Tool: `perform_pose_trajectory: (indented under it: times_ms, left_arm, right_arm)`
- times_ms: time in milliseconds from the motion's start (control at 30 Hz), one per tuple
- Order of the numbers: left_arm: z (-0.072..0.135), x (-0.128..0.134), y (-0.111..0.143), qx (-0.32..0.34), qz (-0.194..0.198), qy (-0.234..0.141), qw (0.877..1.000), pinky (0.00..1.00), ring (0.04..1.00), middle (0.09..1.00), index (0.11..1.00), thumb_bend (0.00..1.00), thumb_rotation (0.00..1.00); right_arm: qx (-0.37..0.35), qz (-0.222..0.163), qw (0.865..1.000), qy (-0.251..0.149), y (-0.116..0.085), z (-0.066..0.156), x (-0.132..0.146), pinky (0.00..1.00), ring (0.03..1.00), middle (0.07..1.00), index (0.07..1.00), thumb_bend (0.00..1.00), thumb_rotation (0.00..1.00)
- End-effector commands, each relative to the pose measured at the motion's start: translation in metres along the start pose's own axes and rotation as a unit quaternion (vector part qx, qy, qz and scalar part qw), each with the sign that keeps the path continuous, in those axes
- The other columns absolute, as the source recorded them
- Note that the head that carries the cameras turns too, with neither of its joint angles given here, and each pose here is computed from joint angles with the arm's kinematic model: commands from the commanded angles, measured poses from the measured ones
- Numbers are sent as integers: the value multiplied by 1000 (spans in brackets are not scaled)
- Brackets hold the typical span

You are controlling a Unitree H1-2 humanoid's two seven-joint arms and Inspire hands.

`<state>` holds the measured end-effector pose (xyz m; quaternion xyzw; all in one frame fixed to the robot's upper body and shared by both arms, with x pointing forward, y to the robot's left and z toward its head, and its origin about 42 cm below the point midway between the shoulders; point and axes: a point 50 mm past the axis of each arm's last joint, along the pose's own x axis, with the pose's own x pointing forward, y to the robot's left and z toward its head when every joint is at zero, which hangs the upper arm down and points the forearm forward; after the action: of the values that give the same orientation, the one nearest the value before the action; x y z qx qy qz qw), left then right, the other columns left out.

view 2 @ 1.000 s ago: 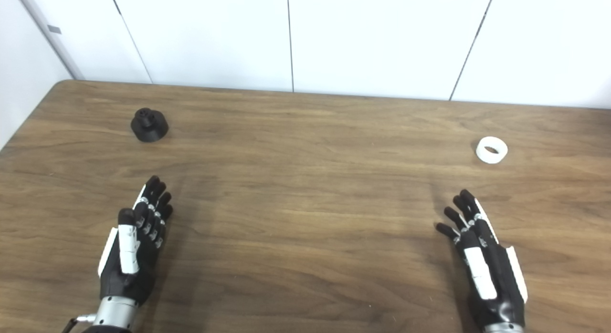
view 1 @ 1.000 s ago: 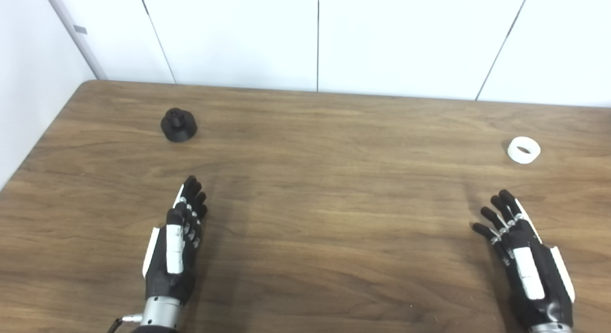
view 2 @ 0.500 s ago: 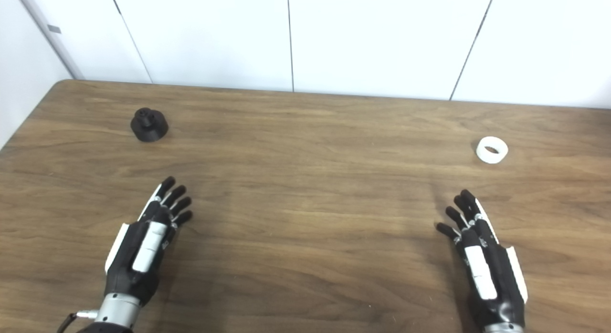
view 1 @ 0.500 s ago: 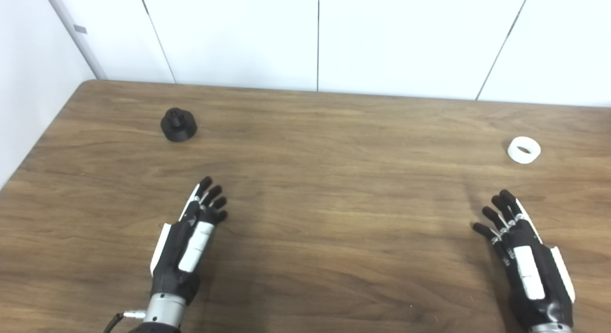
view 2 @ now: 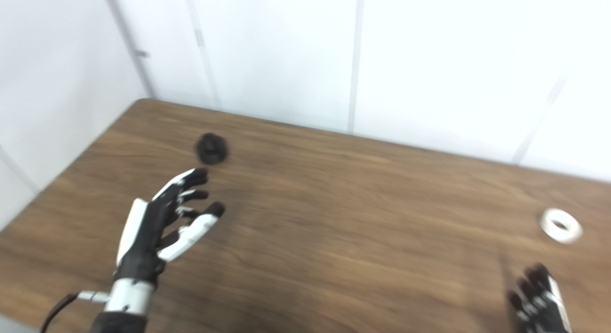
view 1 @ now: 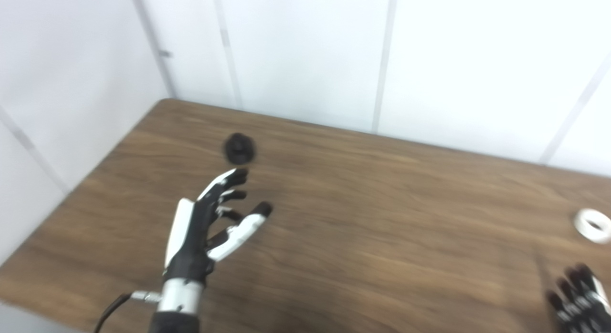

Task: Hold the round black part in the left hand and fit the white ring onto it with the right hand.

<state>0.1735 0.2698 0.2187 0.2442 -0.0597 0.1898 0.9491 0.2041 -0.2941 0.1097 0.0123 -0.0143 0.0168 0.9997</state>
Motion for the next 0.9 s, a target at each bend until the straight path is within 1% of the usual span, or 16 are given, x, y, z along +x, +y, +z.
perform_pose_trajectory:
  times_ms: [0,100,167,200,267,300,400,433,500,533,567,633,700,733,800,867]
  left_arm:
    - [15,8,7,43,63,-40,996,551,712,795,811,725,572]
    - [15,14,10,105,89,-52,989,560,702,785,807,697,544]
    - [16,18,9,132,104,-55,984,558,717,786,802,726,536]
    - [16,21,10,156,110,-56,980,555,720,786,801,734,533]
    - [15,24,10,189,116,-55,974,563,727,802,814,739,528]
    - [14,28,10,215,119,-50,968,566,730,807,819,741,528]
    - [10,41,9,262,126,-32,956,611,784,856,864,792,580]
    - [8,46,9,268,126,-26,955,662,816,880,890,814,583]
    - [5,54,8,273,125,-14,954,687,831,889,900,821,581]
    - [3,60,7,273,123,-7,954,733,856,903,919,842,570]
    - [1,63,7,273,121,-2,954,756,868,911,931,850,568]
    - [-5,72,5,284,115,12,952,770,873,921,945,856,576]
    - [-9,78,3,292,110,24,950,762,875,930,955,855,597]
    - [-11,82,2,294,106,32,949,776,884,939,958,857,605]
    - [-17,91,-1,297,99,49,948,851,915,962,970,862,609]
    - [-24,101,-4,300,94,67,947,902,937,981,979,875,590]
  right_arm:
    - [-12,-32,998,48,-9,-22,-8,863,947,968,979,738,881]
    - [-1,-36,998,50,-11,-23,-6,848,943,965,981,735,869]
    - [10,-35,998,50,-13,-23,-5,897,964,978,993,740,850]
    - [18,-35,998,52,-14,-23,-5,912,971,983,997,738,846]
    - [25,-35,998,54,-16,-23,-4,958,983,991,999,716,839]
    - [26,-36,997,56,-17,-23,-4,969,986,994,1000,711,838]
    - [26,-36,997,57,-21,-24,-2,993,997,1000,1000,726,830]
    - [27,-36,997,56,-22,-24,-2,994,996,1000,1000,722,830]
    - [30,-36,997,55,-24,-24,-1,994,996,1000,1000,719,828]
    - [32,-36,997,54,-25,-24,0,998,997,1000,1000,722,822]
    - [34,-36,997,54,-26,-24,0,999,996,1000,1000,723,819]
    - [37,-36,997,55,-27,-24,1,1000,998,1000,1000,728,815]
    - [37,-36,997,56,-29,-24,1,1000,1000,1000,1000,735,805]
    - [38,-37,997,56,-29,-25,1,999,1000,1000,1000,741,806]
    - [37,-37,997,56,-30,-25,2,996,1000,1000,1000,749,807]
    - [39,-37,997,55,-31,-25,1,996,1000,1000,1000,748,805]
